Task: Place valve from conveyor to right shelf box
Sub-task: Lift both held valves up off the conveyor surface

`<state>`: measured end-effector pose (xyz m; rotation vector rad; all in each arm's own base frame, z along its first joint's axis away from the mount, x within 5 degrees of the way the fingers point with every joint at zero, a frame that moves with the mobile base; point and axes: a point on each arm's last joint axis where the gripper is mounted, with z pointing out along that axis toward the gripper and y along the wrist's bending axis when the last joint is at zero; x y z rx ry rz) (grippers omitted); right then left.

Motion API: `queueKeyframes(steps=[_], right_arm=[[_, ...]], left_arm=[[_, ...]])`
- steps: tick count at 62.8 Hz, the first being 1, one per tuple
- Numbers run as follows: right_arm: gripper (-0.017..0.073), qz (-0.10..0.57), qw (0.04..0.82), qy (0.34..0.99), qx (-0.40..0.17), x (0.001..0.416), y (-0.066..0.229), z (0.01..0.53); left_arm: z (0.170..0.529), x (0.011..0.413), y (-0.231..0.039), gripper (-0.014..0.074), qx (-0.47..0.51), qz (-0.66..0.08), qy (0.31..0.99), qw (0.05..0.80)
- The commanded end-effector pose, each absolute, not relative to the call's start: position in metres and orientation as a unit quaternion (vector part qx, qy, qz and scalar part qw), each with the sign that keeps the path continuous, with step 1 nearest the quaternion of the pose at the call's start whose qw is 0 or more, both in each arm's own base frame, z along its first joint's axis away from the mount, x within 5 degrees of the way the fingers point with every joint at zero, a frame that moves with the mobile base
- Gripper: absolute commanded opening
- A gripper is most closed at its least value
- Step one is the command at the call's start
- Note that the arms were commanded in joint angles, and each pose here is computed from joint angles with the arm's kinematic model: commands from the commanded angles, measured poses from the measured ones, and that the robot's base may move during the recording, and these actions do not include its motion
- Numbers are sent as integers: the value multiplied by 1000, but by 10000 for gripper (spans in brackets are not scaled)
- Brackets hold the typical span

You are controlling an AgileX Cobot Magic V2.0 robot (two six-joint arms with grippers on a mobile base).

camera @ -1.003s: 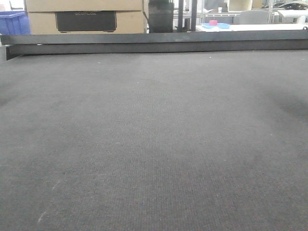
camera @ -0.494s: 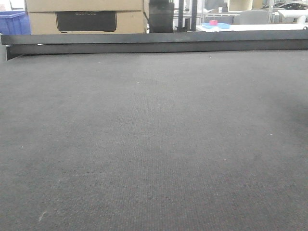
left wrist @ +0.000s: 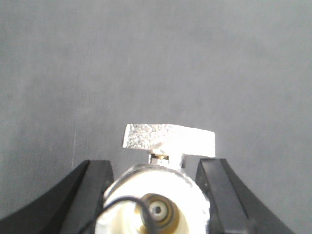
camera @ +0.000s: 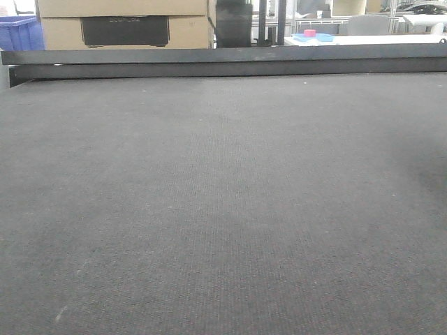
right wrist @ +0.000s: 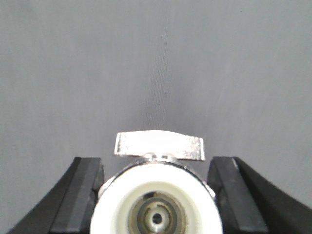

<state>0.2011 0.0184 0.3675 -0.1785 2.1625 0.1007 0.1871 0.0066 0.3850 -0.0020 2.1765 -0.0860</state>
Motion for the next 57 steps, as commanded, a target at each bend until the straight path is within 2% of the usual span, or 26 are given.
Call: queueKeyframes(steps=[1,11,26,57], right_arm=[[-154,33,551,831,-69,194,17,402],[-154,32,584,808,-70,188,17,428],[-154,32,589,804,-69,188,17,433],[-154,31,595,800,-68,188,16,434]], left_arm=[[397,185,5,-111,-9,-42,860,508],[408,183,5,-111,-8,-40,848,528],[434,179,8,-111,9,-9,843,538],[437,184,10,-111,13,4,844,536]])
